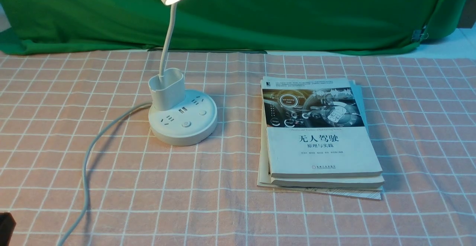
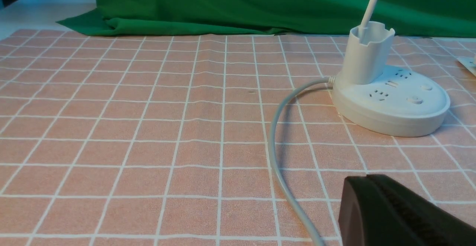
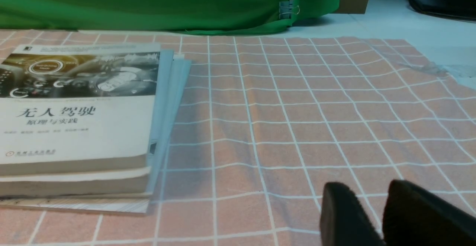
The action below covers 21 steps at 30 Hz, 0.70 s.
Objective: Turn on the table lamp on the pink coffee tablecloth with your hand.
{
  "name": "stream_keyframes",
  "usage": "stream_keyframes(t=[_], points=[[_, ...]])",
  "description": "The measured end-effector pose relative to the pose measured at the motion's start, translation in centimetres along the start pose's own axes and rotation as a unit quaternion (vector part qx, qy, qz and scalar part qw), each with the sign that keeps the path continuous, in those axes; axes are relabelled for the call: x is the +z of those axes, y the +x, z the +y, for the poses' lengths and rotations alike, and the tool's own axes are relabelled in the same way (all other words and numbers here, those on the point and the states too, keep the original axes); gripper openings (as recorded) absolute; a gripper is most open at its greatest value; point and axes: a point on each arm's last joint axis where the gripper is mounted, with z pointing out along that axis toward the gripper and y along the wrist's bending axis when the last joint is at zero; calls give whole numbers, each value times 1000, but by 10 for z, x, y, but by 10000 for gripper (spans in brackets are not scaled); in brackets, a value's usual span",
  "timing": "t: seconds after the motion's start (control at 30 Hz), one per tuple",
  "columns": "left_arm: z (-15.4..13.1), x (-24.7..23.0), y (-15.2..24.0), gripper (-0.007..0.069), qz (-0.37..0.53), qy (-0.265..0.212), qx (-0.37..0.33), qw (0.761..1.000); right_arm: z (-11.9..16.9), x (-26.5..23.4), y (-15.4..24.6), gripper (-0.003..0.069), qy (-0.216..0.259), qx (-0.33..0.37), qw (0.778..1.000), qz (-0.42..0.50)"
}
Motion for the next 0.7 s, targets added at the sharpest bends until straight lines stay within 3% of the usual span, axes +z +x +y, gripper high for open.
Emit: stream_keyframes(t=[0.7], points=[[0,0,0,1,0,0,13,1000,0,0,0,239,0,0,1000,0]])
